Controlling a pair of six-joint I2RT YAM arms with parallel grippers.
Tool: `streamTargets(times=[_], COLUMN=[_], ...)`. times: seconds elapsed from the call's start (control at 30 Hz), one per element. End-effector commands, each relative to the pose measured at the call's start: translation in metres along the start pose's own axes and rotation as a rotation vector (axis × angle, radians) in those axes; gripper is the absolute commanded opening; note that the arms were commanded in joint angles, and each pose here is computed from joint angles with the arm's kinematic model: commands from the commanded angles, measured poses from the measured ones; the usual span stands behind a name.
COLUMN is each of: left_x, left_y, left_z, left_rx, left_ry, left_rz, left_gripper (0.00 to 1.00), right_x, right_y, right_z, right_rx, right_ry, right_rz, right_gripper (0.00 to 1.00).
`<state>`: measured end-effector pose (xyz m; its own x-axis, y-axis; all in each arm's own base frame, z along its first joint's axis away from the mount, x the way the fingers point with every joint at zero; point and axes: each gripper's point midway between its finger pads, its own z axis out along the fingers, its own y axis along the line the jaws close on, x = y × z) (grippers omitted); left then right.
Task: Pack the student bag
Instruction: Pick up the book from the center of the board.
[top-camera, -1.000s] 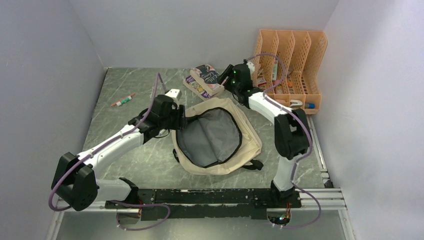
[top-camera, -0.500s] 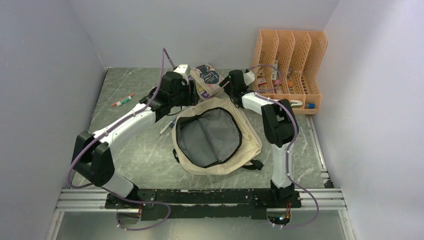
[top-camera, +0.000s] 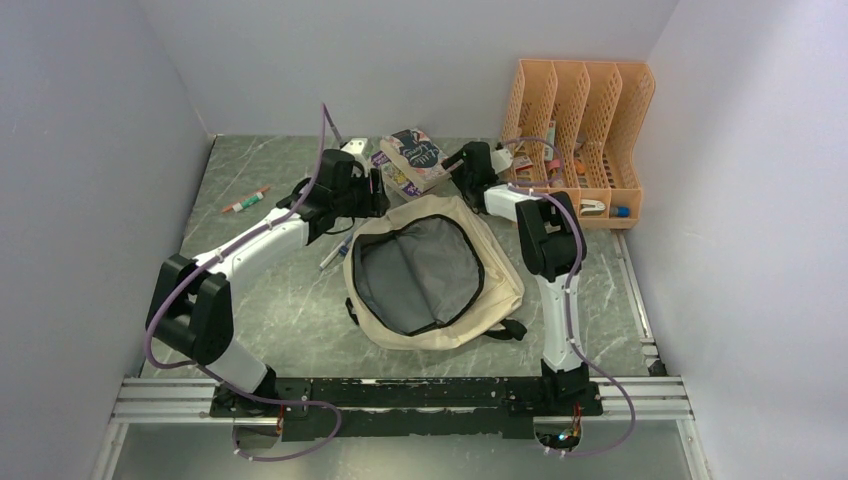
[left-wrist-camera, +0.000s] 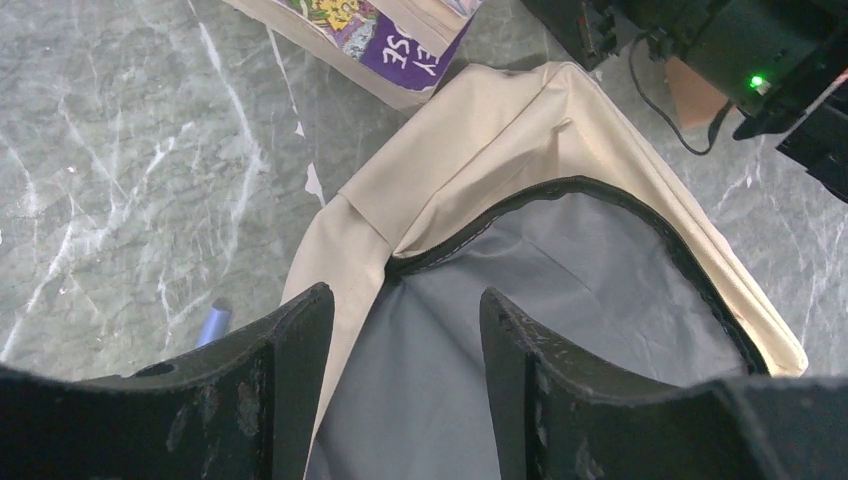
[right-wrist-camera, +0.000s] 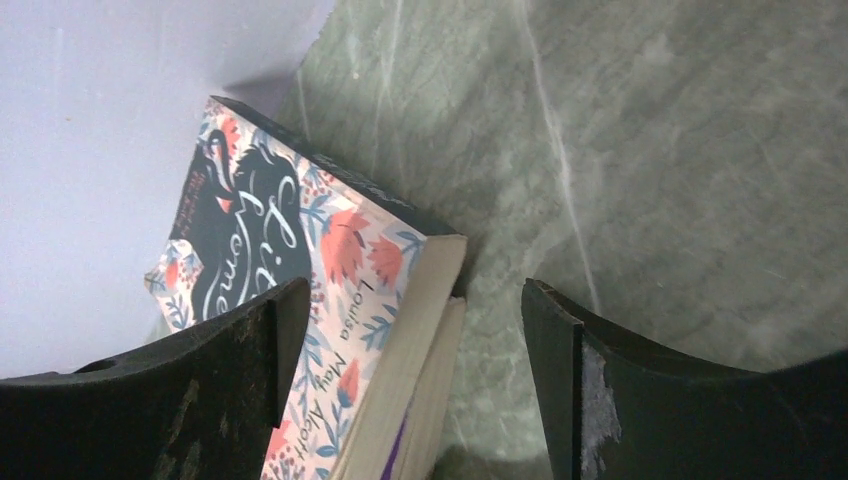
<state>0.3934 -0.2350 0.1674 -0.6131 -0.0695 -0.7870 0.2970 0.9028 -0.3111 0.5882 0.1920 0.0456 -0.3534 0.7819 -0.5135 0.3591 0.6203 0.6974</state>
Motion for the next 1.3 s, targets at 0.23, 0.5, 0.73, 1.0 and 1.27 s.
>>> streamTargets(times=[0.23,0.5,0.73,1.0,1.27], left_x=[-0.017,-0.016,-0.017,-0.019,-0.026], left_y=[0.0,0.008,0.013,0.02,0.025], left_z=[-0.001,0.001,0.003,0.003,-0.002], left_rx=[0.064,0.067,0.07,0.065,0.053], left_ry=[-0.045,-0.041,-0.037,-0.038,-0.057], left_rz=[-0.016,-0.044,-0.056,-0.073,-0.076], left_gripper=[0.61,0.61,0.61,0.61,0.61], right_x=[0.006,0.012,0.007,-0.023,-0.046], right_y=[0.012,0.008,0.022,0.069,0.123], right_z=[0.03,0.042,0.041,0.018,-0.031], right_rx=[-0.061,-0.084,-0.173,-0.318,-0.497], right_ry=[0.002,0.017,0.013,-0.046,-0.07], right_rz=[0.113,0.122,0.08,-0.029,-0.129], right_gripper=[0.79,0.65,0.43,0.26,0.0])
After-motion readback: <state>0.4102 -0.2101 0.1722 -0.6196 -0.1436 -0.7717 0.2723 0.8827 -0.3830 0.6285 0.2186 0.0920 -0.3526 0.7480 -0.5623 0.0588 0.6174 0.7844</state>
